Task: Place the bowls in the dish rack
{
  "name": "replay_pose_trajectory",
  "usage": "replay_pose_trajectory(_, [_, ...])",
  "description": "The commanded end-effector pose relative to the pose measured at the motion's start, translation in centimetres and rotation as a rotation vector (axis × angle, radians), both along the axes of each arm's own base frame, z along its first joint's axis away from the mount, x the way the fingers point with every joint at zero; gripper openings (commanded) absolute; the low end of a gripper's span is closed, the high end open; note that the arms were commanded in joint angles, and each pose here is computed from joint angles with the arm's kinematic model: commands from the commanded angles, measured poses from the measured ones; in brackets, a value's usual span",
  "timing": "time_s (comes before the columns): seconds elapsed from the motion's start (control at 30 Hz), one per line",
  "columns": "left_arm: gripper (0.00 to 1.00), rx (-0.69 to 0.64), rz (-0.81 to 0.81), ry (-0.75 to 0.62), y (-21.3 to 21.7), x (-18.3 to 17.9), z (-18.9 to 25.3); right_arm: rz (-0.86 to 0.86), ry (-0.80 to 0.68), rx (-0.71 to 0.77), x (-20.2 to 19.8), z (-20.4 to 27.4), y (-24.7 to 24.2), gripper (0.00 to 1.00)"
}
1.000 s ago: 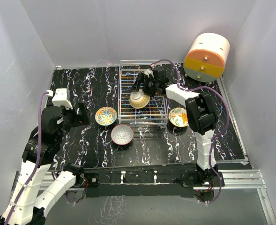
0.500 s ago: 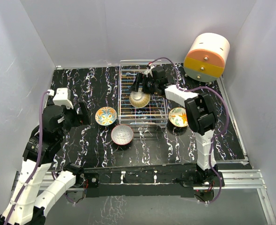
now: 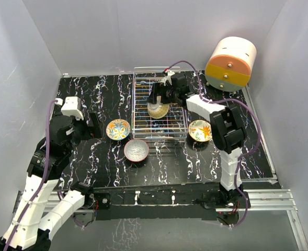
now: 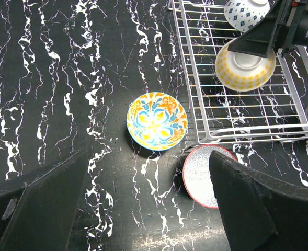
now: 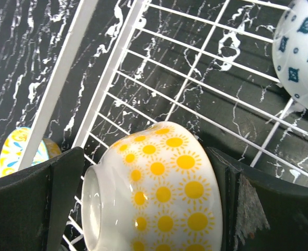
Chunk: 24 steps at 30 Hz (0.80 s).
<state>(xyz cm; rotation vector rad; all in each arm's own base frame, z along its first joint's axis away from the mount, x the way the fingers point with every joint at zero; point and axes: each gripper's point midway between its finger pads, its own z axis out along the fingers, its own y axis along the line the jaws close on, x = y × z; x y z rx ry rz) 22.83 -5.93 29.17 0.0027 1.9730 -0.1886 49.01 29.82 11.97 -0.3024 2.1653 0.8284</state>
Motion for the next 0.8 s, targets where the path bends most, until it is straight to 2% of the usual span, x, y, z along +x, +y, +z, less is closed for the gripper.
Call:
replay_pose_trajectory(0.0, [0.97, 0.0, -0.011, -0.009, -0.2, 0.1, 0.3, 0.089, -0.133, 0.127, -0.3, 5.8, 1.7, 0.99])
replay_pose_trajectory(0.2, [0.97, -0.001, -0.008, -0.011, -0.1, -0.1, 0.3, 0.088, -0.07, 0.115, -0.3, 4.0, 2.3, 0.99])
replay_pose_trajectory(0.57, [0.97, 0.002, -0.003, -0.009, 0.1, -0.4, 0.1, -0.062, -0.139, -0.012, 1.4, 5.2, -1.0, 0.99])
replay_pose_trajectory(0.77, [0.97, -0.001, -0.006, -0.008, 0.1, -0.4, 0.1, -0.102, -0.156, -0.08, 0.8, 6.3, -2.6, 0.99])
